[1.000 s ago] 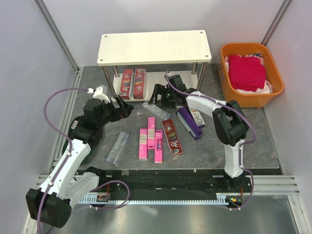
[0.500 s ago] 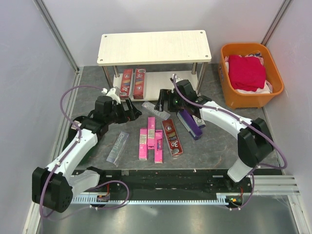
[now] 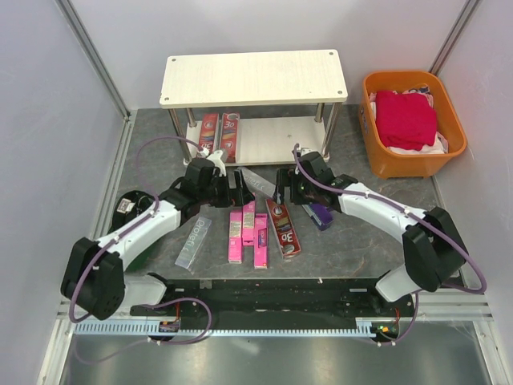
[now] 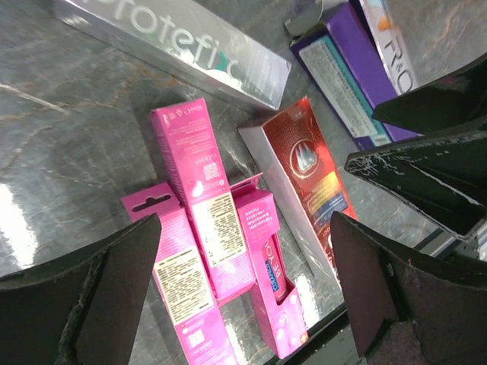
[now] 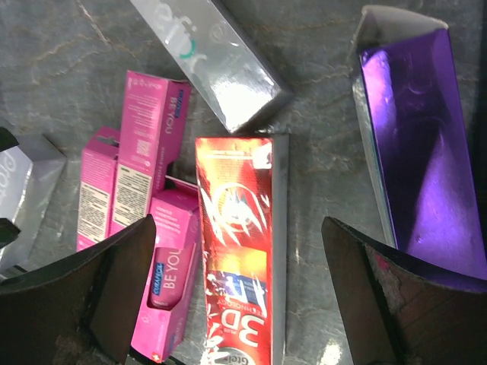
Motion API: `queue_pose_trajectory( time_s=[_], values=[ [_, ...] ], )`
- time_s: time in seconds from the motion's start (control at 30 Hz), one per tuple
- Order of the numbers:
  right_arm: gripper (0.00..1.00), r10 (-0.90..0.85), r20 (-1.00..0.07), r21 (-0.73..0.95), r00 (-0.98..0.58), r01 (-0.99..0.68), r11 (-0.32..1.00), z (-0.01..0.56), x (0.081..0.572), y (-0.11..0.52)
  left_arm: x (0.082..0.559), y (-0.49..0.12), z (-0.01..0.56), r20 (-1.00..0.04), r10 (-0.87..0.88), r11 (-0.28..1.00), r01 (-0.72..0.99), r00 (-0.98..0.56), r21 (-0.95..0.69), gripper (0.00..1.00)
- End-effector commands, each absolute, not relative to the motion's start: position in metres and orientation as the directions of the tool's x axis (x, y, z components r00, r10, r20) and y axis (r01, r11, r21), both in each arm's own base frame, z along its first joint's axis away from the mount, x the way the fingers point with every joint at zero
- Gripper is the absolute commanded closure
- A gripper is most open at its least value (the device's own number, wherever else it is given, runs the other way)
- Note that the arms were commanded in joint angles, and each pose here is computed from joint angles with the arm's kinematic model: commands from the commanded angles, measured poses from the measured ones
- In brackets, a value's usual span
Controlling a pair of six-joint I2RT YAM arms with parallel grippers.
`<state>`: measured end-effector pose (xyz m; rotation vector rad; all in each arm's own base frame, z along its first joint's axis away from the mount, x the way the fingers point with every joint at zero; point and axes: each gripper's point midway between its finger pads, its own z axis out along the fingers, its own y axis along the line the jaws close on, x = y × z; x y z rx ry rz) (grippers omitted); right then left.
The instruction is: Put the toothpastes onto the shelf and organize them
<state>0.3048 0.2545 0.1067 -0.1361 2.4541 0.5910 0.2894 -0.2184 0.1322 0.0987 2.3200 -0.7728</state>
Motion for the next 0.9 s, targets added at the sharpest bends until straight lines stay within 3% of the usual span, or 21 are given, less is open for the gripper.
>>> queue_pose_trajectory(
  time_s=[0.0,0.27,0.73,0.87],
  values=[
    [0.02,0.029,-0.616,0.358,-0.787,-0.247,0.901,0.116,0.3,0.252,0.299,-0.238,0.138,-0.652,-0.104,0.804,0.323,-0.751,-0.5,0.01],
    [0.02,-0.07,-0.605,0.255,-0.793,-0.276,0.927,0.099,0.28,0.26,0.298,-0.25,0.123,-0.611,-0.096,0.809,0.296,-0.786,-0.508,0.04],
    [0.02,-0.206,-0.485,0.071,-0.85,-0.273,0.959,0.035,0.233,0.248,0.302,-0.244,0.126,-0.611,-0.13,0.826,0.255,-0.781,-0.502,0.04],
    [0.09,-0.213,-0.467,0.055,-0.858,-0.269,0.962,0.023,0.229,0.248,0.302,-0.241,0.132,-0.618,-0.145,0.825,0.251,-0.772,-0.507,0.04]
  ],
)
